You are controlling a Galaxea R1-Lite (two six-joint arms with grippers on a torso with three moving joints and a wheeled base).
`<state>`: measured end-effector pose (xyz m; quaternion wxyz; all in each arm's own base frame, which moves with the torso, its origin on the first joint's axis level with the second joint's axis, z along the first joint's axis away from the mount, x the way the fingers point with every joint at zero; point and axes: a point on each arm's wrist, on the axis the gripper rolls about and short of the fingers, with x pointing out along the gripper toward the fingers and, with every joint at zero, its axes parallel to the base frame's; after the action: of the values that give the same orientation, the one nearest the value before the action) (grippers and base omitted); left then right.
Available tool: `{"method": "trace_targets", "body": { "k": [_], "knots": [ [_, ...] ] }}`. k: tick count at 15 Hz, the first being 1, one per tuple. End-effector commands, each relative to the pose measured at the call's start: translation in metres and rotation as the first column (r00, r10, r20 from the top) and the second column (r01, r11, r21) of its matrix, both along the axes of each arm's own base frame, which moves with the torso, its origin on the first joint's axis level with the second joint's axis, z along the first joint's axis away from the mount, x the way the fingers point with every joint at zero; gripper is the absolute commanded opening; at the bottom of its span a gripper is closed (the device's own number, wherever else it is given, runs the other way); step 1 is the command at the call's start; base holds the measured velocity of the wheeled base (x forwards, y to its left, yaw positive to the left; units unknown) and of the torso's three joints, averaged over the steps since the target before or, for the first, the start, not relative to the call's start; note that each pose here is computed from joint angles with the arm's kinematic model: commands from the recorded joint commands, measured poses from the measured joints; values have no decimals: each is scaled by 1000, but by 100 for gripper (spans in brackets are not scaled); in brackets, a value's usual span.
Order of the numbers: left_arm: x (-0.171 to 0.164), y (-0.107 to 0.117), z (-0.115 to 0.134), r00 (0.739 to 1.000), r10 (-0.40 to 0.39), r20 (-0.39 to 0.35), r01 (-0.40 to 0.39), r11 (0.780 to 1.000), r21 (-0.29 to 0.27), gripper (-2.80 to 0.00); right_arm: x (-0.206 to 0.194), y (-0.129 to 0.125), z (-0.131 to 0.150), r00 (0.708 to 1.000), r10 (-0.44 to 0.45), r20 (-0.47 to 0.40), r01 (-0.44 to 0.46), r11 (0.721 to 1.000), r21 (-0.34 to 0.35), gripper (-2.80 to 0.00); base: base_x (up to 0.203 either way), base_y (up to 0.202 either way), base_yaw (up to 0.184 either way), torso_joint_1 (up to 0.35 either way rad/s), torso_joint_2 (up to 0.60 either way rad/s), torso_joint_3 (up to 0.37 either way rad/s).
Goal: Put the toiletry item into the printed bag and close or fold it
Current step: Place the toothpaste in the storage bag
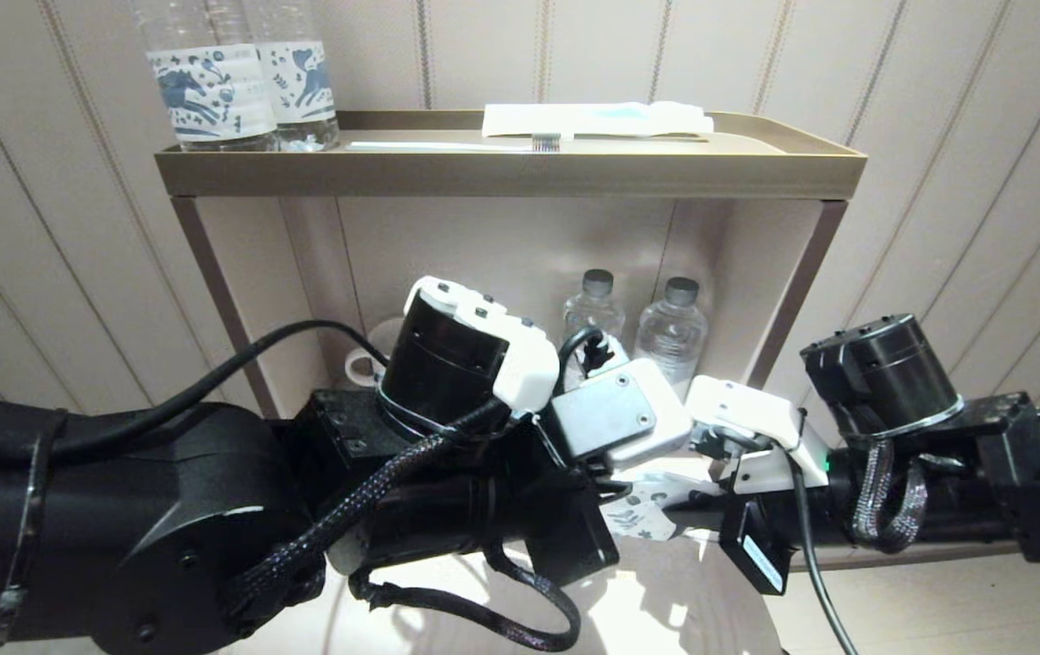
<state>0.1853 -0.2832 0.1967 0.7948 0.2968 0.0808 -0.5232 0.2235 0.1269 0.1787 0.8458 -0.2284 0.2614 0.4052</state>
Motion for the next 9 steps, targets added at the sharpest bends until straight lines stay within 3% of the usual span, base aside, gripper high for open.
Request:
{"method": "trace_targets", "body": {
  "k": [1,9],
  "knots": [
    [3,-4,-10,1000,-4,-10,4,1000,28,-280,0,0,0,1000,4,0,-4,1000,-1,-280,0,0,0,0,0,0],
    [4,-4,-4,1000,-3,2,3,1000,14,-280,0,1,0,1000,14,-5,-14,1000,7,-280,0,0,0,0,0,0]
  ]
}}
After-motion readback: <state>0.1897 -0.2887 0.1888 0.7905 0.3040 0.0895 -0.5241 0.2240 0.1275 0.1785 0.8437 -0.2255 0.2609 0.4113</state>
